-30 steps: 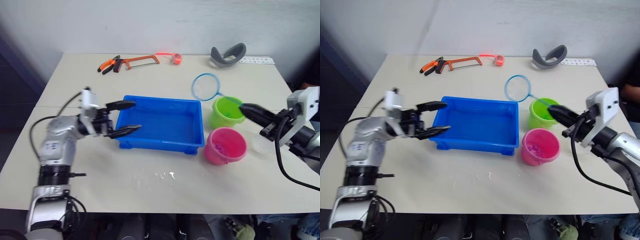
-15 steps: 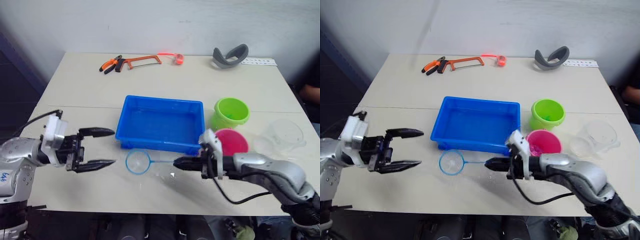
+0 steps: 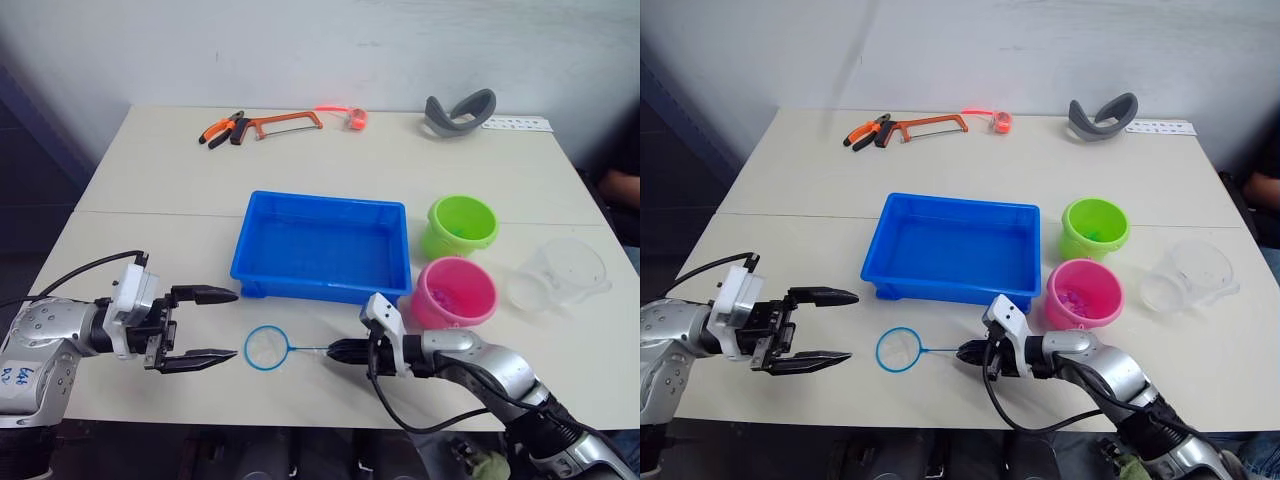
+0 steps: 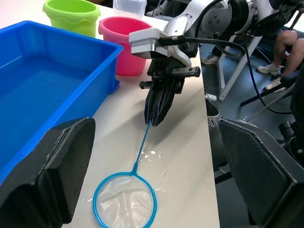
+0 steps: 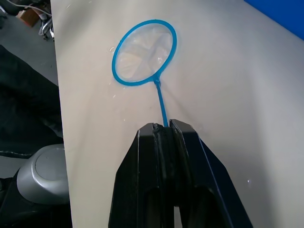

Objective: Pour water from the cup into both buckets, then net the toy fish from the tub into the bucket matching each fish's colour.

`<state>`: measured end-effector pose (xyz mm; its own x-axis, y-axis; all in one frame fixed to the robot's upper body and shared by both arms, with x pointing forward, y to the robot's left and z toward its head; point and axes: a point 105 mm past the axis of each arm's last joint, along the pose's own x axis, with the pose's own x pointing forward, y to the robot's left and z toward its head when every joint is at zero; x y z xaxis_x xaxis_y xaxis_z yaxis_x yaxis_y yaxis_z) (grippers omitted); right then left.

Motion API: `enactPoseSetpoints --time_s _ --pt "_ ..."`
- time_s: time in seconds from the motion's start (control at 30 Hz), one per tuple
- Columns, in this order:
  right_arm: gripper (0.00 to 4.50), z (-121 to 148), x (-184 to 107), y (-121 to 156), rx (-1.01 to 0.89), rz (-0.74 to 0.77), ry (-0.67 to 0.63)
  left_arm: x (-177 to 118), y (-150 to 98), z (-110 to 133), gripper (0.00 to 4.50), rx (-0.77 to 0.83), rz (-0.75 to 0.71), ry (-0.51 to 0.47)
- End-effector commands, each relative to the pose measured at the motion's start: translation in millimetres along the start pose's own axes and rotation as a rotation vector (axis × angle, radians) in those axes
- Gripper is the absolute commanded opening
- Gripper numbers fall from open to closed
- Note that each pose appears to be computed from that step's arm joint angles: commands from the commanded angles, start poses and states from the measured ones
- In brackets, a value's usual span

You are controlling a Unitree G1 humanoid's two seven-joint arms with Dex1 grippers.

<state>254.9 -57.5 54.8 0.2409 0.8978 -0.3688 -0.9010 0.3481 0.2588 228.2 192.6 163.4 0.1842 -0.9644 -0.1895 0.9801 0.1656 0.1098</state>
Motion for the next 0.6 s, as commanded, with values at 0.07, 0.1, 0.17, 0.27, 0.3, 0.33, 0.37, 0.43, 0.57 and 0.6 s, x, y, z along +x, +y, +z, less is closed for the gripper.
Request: enactPoseSetpoints --time_s 0.07,0.1,0.17,0.27,0.3,0.33,0.37,0.43,0.57,0.6 --pt "2.36 29.9 -19.5 9.8 -0.078 0.033 -0.11 -2.6 -0.6 5.8 4.5 0.008 -0.003 0.011" --pt "2.96 34.6 -25.4 10.4 -0.099 0.024 -0.12 -4.1 0.1 5.2 4.5 0.007 0.008 0.014" --pt "4.0 44.6 -42.3 14.9 -0.164 0.02 -0.14 -9.1 3.2 3.6 4.5 0.0 0.063 0.019" --pt "4.42 56.5 -71.8 26.6 -0.253 0.034 -0.15 -20.5 5.4 -1.4 4.5 -0.014 0.164 0.05" --pt "4.42 62.3 -83.3 33.6 -0.295 0.056 -0.173 -25.3 5.0 -5.8 4.5 -0.026 0.197 0.075" --pt "4.42 66.7 -93.6 38.2 -0.338 0.056 -0.19 -30.2 4.8 -9.2 4.5 -0.016 0.231 0.092" --pt "4.42 69.3 -103.9 39.5 -0.372 0.039 -0.197 -35.8 5.4 -14.1 4.5 -0.016 0.27 0.114" --pt "4.42 71.0 -119.5 40.3 -0.439 0.002 -0.192 -44.9 6.2 -21.6 4.5 -0.007 0.33 0.15" --pt "4.42 74.6 -164.3 24.5 -0.582 -0.209 -0.214 -64.8 10.0 -36.8 4.5 0.013 0.451 0.2" --pt "4.42 72.8 -171.5 23.8 -0.613 -0.234 -0.21 -67.1 9.6 -39.1 4.5 0.013 0.46 0.206"
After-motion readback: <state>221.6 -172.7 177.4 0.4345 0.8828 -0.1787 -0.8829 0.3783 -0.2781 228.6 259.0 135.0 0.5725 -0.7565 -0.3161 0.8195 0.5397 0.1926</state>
